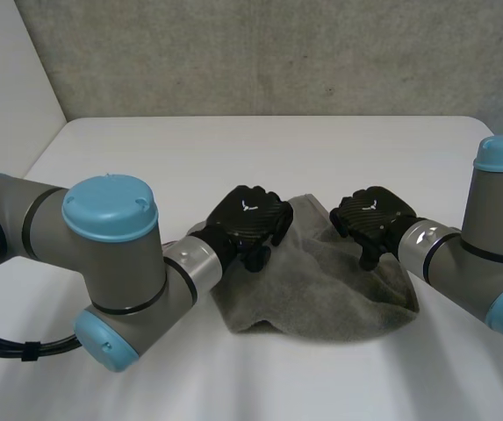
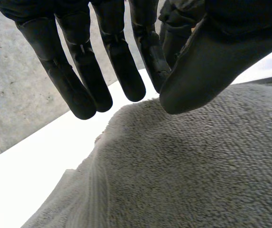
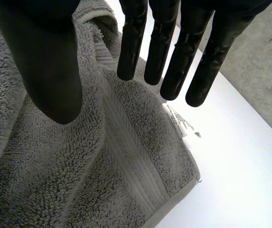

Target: Fold the towel.

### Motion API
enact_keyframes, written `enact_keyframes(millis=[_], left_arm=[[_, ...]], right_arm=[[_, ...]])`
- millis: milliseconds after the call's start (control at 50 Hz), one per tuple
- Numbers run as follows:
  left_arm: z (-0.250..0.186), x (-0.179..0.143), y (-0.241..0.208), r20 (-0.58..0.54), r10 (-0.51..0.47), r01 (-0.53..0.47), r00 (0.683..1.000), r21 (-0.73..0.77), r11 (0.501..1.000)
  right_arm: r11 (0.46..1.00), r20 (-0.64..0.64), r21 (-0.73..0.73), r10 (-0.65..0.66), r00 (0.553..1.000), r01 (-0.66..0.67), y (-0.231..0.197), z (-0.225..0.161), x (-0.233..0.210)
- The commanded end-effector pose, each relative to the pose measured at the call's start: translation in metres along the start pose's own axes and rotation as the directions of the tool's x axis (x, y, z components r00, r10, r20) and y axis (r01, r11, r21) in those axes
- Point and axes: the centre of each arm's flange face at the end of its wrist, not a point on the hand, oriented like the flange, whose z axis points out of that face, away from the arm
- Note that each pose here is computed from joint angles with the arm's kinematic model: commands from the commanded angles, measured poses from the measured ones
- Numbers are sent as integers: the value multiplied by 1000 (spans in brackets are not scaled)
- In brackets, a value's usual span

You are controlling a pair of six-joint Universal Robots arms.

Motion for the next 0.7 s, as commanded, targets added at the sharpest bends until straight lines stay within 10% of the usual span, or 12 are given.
enact_keyframes(millis=[20,700], left_arm=[[9,-10,2,30,1,-2,1000,3,1000],[35,-17,16,30,25,-23,999,-61,998]], right_arm=[[999,7,-13,35,999,-35,3,1,-2],[998,0,18,56,998,-56,5,21,-7]])
